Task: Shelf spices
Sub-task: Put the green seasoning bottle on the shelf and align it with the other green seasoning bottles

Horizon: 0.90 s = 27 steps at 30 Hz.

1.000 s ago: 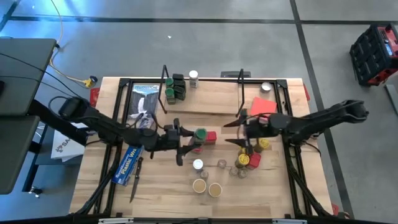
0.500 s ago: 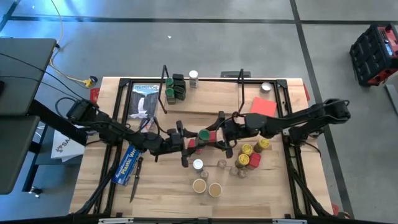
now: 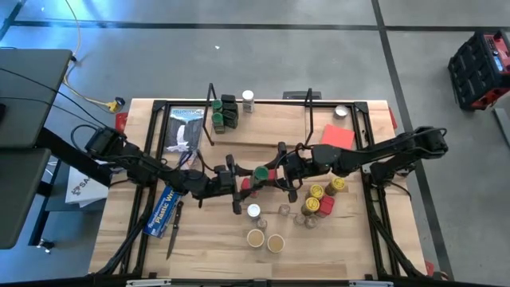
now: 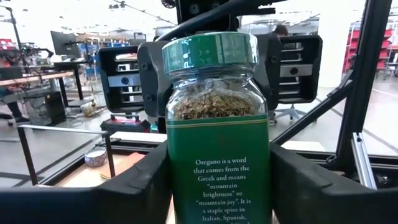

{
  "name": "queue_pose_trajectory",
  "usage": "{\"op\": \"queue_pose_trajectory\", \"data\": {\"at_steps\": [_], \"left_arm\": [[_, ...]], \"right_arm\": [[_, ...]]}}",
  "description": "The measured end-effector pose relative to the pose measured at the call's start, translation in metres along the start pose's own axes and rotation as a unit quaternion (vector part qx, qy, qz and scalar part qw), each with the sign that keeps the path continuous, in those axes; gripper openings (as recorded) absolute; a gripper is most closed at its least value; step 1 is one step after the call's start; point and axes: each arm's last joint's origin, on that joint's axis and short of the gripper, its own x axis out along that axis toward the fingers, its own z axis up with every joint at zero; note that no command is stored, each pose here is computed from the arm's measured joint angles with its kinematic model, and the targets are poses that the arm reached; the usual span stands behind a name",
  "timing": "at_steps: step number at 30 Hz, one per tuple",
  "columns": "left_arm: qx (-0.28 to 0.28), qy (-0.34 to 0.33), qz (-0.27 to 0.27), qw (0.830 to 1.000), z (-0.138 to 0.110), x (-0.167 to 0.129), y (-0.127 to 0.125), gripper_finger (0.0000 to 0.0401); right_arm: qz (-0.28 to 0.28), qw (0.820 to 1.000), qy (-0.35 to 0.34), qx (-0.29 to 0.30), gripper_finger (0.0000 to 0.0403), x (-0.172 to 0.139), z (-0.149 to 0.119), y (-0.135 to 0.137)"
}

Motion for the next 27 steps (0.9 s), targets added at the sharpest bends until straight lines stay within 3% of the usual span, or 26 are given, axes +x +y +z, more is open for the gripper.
{"op": "queue_pose_trajectory", "data": {"at_steps": [4,8,11,14,17,22,27], "left_arm": [[0.000,0.008,-0.011,1.000,0.004,-0.002,0.001,0.0309],[0.022,0.021,0.010,0.999,0.014,-0.009,0.006,0.0362],[0.024,0.003,0.026,0.999,0.031,-0.016,0.012,0.0369],[0.013,-0.016,0.009,1.000,0.043,-0.019,0.016,0.0369],[0.008,-0.010,-0.008,1.000,0.042,-0.016,0.017,0.0368],[0.050,0.057,0.004,0.997,0.031,0.000,0.008,0.0368],[0.053,0.068,0.013,0.996,0.031,0.014,0.000,0.0369]], "right_arm": [[0.000,1.000,0.023,-0.008,0.0174,-0.006,0.002,0.000],[0.000,0.999,0.050,-0.017,0.0174,-0.013,0.004,0.000],[0.000,0.997,0.080,-0.020,0.0174,-0.014,-0.001,0.000],[0.000,0.995,0.098,-0.019,0.0174,-0.013,-0.007,0.000],[0.000,0.995,0.098,-0.029,0.0174,-0.011,-0.009,-0.001],[0.002,0.995,0.096,-0.036,0.0174,-0.008,-0.012,0.000],[0.002,0.995,0.097,-0.036,0.0174,-0.007,-0.013,0.000]]}}
